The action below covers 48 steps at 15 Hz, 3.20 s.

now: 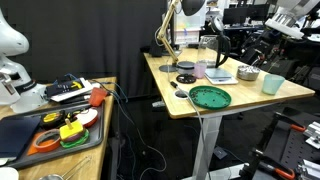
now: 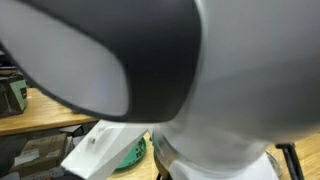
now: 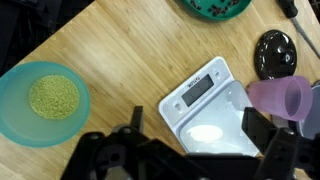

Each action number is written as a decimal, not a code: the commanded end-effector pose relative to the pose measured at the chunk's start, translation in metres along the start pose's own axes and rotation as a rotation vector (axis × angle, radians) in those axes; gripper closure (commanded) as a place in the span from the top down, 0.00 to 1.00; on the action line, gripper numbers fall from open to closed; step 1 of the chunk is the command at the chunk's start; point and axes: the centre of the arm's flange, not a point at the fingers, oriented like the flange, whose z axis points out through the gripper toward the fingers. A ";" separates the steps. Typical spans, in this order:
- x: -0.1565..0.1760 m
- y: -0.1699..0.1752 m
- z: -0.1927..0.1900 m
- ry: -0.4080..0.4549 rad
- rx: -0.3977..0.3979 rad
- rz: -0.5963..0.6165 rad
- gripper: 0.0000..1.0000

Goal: Pour the contents in the blue cup onto the green plate

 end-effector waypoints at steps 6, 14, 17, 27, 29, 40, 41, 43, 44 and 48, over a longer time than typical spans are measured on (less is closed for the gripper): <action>0.009 0.027 0.009 0.023 -0.195 0.156 1.00; -0.006 0.014 -0.009 0.107 -0.382 0.240 1.00; -0.003 0.026 0.000 0.071 -0.408 0.282 1.00; 0.010 0.059 0.020 -0.013 -0.401 0.383 1.00; 0.009 0.063 0.022 -0.021 -0.414 0.397 1.00; 0.006 0.061 0.015 -0.029 -0.411 0.393 1.00; 0.008 0.061 0.016 -0.036 -0.406 0.392 1.00; 0.015 0.062 0.020 -0.054 -0.395 0.401 1.00; 0.016 0.063 0.021 -0.061 -0.392 0.407 1.00; 0.016 0.065 0.025 -0.080 -0.379 0.426 1.00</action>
